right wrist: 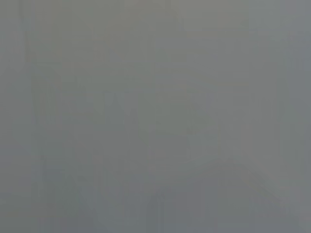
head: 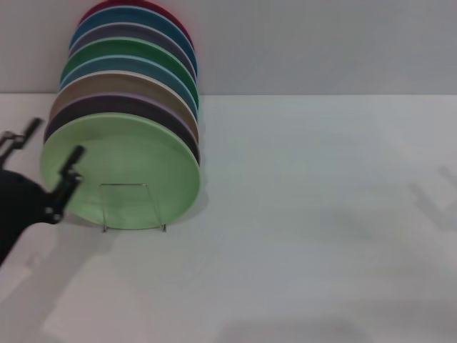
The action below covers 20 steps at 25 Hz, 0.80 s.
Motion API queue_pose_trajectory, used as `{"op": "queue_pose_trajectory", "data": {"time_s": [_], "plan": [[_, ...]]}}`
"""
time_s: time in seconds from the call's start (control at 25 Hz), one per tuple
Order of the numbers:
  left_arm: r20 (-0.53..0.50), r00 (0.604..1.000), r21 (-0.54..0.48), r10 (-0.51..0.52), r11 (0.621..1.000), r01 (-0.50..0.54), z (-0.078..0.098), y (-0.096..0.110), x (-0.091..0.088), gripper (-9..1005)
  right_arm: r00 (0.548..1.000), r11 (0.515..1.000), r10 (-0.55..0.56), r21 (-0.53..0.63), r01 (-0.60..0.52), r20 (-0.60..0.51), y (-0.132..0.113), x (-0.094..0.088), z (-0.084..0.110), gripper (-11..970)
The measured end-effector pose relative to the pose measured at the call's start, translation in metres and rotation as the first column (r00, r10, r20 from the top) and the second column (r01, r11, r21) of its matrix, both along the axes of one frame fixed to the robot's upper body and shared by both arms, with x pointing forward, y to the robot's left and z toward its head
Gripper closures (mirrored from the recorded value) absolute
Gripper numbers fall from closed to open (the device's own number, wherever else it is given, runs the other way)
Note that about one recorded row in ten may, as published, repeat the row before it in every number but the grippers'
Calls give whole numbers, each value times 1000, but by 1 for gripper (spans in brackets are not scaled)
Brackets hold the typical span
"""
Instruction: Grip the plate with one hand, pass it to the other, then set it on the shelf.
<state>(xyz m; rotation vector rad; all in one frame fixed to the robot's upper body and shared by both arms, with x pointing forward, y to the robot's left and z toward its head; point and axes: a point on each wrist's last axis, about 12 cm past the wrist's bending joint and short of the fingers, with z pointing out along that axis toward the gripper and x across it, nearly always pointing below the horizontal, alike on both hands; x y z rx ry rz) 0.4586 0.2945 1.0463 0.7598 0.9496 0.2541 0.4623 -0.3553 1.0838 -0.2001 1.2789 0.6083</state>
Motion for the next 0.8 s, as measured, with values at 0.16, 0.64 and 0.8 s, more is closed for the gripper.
{"op": "queue_pose_trajectory", "data": {"time_s": [0.16, 0.64, 0.8], "plan": [[24, 997, -48, 70, 996, -69, 1, 10, -14, 436, 1000, 1000, -11, -18, 11, 7, 1, -1, -2, 157], [-37, 975, -355, 219, 909, -217, 5, 47, -29, 436, 986, 979, -152, -127, 160, 71, 4, -7, -20, 157], [-96, 971, -424, 219, 874, -239, 4, 52, -20, 436, 982, 974, -179, -126, 186, 67, 4, -6, -24, 157]]}}
